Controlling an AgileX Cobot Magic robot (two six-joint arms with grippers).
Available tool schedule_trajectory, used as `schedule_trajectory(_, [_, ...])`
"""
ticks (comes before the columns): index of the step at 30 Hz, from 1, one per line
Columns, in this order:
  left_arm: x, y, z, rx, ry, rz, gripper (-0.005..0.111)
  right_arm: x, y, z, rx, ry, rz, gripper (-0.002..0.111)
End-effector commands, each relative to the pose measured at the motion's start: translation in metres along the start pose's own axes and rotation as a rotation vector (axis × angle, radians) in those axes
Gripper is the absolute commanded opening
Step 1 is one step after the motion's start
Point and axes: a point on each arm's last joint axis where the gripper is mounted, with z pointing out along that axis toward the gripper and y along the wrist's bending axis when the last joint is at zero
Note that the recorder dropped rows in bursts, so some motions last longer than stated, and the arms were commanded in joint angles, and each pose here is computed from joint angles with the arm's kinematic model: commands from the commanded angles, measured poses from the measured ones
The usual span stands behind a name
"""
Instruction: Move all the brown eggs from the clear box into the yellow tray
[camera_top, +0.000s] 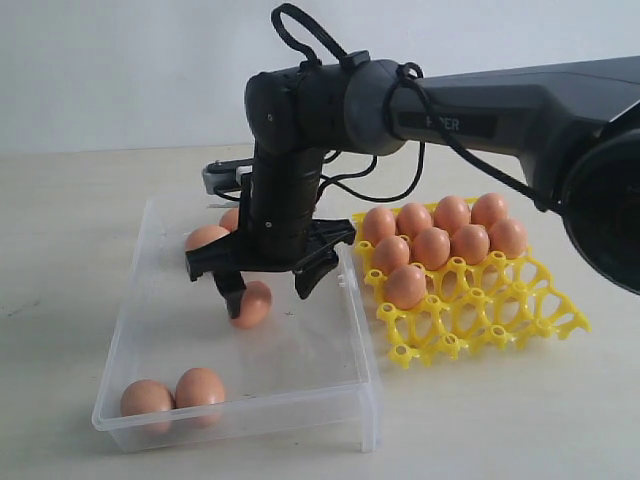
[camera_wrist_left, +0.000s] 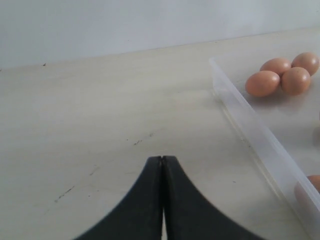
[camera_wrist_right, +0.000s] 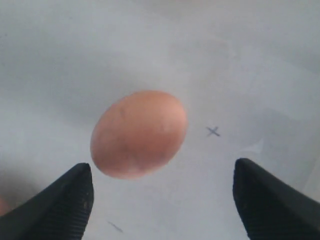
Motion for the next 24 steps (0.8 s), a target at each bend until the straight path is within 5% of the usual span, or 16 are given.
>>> schedule_trajectory(1, [-0.003,0.0,-0.001,0.001,-0.019,-0.008,0.0,-0.008,0.004,0.005,-0.067,-0.065,0.041,0.073])
schedule_trajectory(7, [-0.003,0.0,-0.001,0.001,-0.019,-0.008,0.0,-0.012,0.005,0.001,-0.032,-0.107,0.002,0.073])
schedule_trajectory(11, [-0.003,0.0,-0.001,0.001,-0.019,-0.008,0.0,0.003,0.022,-0.022,-0.054,0.06,-0.103,0.07])
schedule_trajectory(24, [-0.003,0.0,-0.001,0.001,-0.019,-0.008,0.0,0.019,0.064,-0.009,-0.1,0.091,-0.276,0.07])
